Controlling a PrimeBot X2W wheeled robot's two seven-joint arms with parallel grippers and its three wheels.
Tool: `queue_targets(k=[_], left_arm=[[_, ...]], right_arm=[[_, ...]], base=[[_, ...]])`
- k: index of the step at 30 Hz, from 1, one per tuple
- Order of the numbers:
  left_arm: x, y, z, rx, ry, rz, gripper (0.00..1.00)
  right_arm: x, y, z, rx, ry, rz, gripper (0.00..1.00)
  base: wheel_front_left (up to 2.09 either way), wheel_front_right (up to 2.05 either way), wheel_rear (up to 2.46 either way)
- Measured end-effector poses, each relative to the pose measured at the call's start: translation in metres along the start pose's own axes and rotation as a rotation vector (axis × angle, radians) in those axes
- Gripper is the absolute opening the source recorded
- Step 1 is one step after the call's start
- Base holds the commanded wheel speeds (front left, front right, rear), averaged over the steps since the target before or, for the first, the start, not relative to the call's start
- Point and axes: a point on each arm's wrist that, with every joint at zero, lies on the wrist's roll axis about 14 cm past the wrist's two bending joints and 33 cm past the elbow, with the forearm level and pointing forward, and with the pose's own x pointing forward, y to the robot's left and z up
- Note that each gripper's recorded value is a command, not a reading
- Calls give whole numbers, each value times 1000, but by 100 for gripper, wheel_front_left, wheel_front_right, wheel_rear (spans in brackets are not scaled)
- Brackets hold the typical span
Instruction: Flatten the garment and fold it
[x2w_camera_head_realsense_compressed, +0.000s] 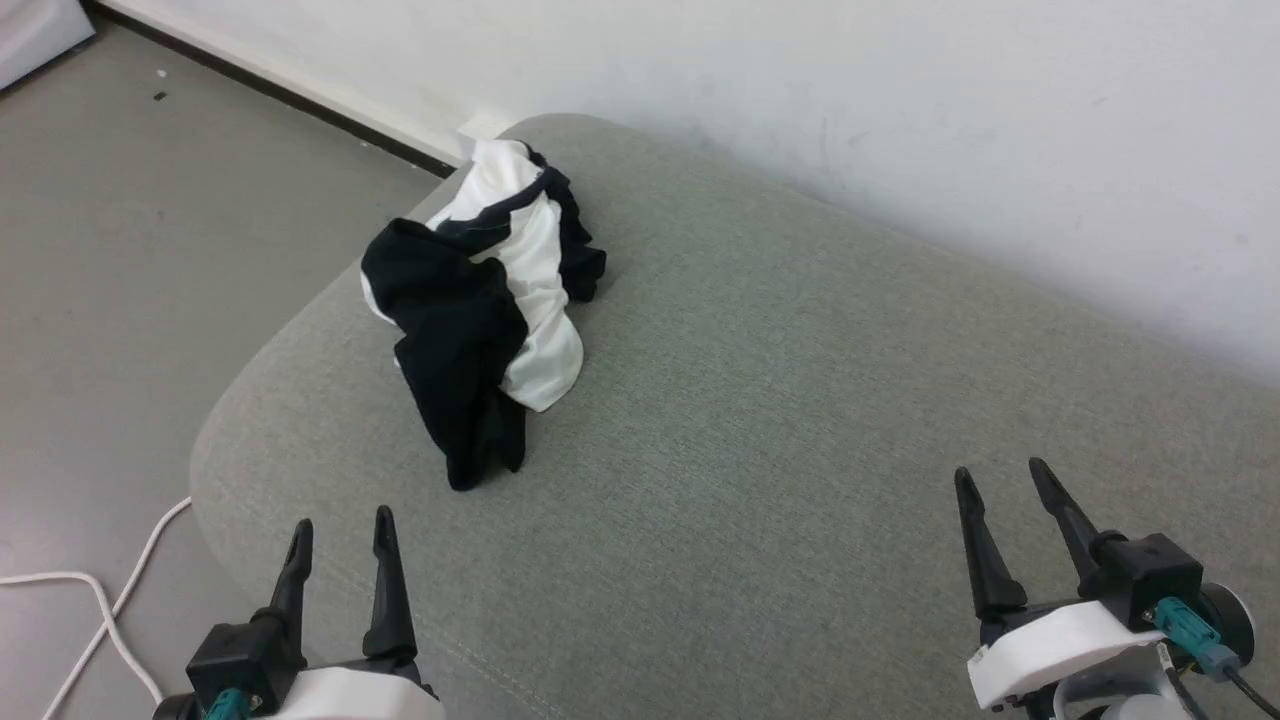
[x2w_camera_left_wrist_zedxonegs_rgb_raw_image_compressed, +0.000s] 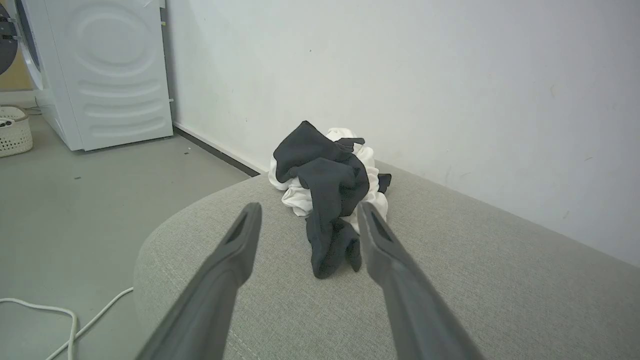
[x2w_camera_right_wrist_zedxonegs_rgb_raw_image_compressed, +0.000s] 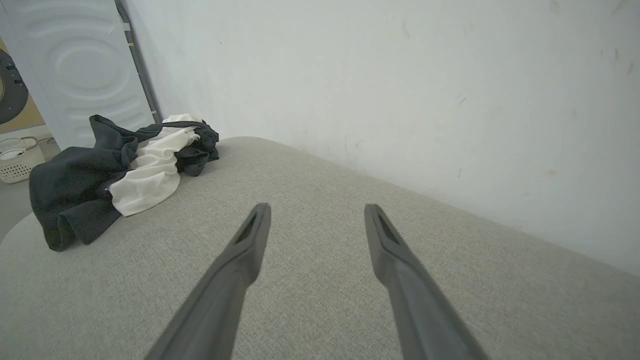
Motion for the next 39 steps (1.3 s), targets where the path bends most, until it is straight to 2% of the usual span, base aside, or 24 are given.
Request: queue_targets(k=[18, 30, 35, 39], left_arm=[[-22, 33, -2, -34, -19, 101, 100], [-22, 35, -3, -52, -16, 97, 100], [-16, 33, 14, -109, -66, 103, 100], [4, 18, 55, -171, -186, 54, 100]], right_arm=[[12, 26, 5, 0, -26, 75, 100], [12, 25, 5, 3, -28, 72, 100], [12, 21, 2, 9, -26, 65, 100], [14, 13, 1, 2, -32, 47, 100]], base=[[0, 0, 0], [0, 0, 0], [0, 0, 0], [0, 0, 0]])
